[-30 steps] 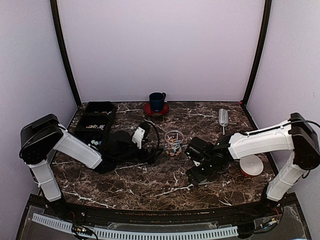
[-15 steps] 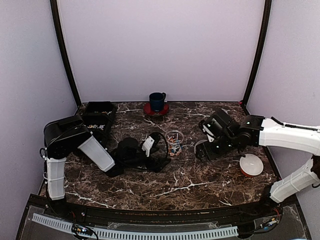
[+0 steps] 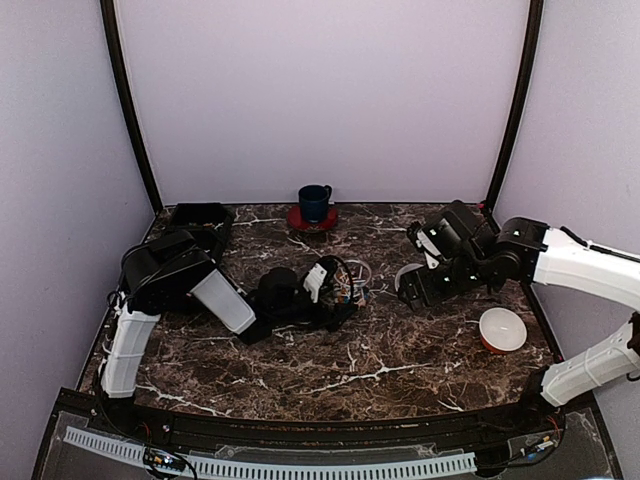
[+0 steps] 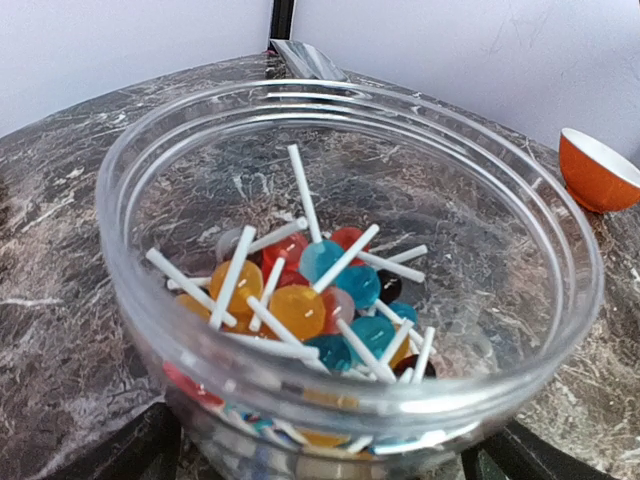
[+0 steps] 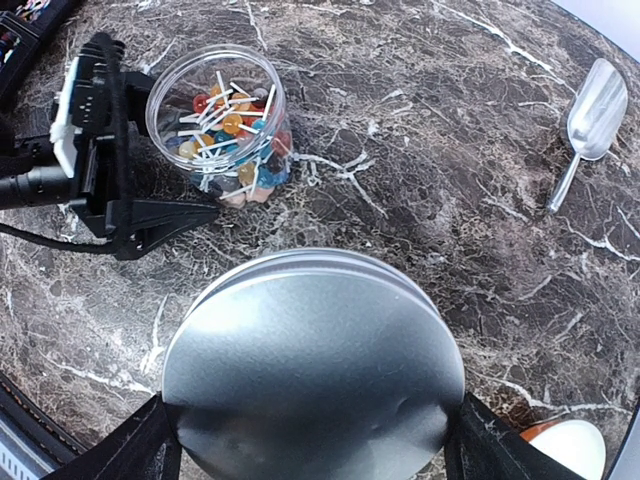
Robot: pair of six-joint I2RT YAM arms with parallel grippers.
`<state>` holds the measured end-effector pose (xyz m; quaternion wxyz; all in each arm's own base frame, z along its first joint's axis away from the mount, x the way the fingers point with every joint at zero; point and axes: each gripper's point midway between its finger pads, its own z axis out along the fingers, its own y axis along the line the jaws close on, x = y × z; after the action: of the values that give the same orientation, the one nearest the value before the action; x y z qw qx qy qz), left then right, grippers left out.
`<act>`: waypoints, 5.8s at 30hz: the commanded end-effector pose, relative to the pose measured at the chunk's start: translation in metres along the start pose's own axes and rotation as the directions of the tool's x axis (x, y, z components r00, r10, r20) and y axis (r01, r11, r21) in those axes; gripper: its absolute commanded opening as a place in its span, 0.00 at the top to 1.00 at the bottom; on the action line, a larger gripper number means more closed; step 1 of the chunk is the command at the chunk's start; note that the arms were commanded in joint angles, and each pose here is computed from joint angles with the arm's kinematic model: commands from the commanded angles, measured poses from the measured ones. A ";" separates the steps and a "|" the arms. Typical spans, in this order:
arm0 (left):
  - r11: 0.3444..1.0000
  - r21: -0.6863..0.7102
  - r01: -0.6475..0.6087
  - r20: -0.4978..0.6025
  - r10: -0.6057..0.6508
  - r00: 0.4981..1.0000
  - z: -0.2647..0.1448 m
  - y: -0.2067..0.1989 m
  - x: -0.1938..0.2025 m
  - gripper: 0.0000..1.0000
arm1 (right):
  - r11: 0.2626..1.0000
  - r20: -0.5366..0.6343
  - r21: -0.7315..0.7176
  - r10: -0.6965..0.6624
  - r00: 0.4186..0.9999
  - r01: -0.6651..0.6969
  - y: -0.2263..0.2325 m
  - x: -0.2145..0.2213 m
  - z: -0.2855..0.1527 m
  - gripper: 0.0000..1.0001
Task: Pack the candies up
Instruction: Move the packing bottle to the center of the board, then hold the packing bottle at the center of the board, then place the box lid on the packing bottle.
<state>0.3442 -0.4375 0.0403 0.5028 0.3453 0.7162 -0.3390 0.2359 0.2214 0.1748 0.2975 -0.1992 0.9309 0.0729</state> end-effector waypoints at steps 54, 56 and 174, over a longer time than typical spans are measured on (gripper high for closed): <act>0.755 0.646 -0.109 -0.013 0.154 0.988 -0.076 -0.126 0.030 0.01 | 0.764 -0.116 -0.403 -0.589 0.800 0.504 0.098 0.020 0.006 0.19; 0.771 0.625 -0.121 0.001 0.155 0.988 -0.078 -0.124 0.032 0.01 | 0.756 -0.122 -0.407 -0.601 0.790 0.512 0.102 0.022 0.007 0.19; 0.790 0.597 -0.139 0.062 0.128 0.990 -0.091 -0.120 0.055 0.17 | 0.708 -0.218 -0.353 -0.699 0.682 0.612 0.137 0.025 0.050 0.18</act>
<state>0.1907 -0.4177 0.0398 0.4190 0.5282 0.5310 -0.5133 0.1739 0.3558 0.1176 0.1030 -0.5840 0.8027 0.0641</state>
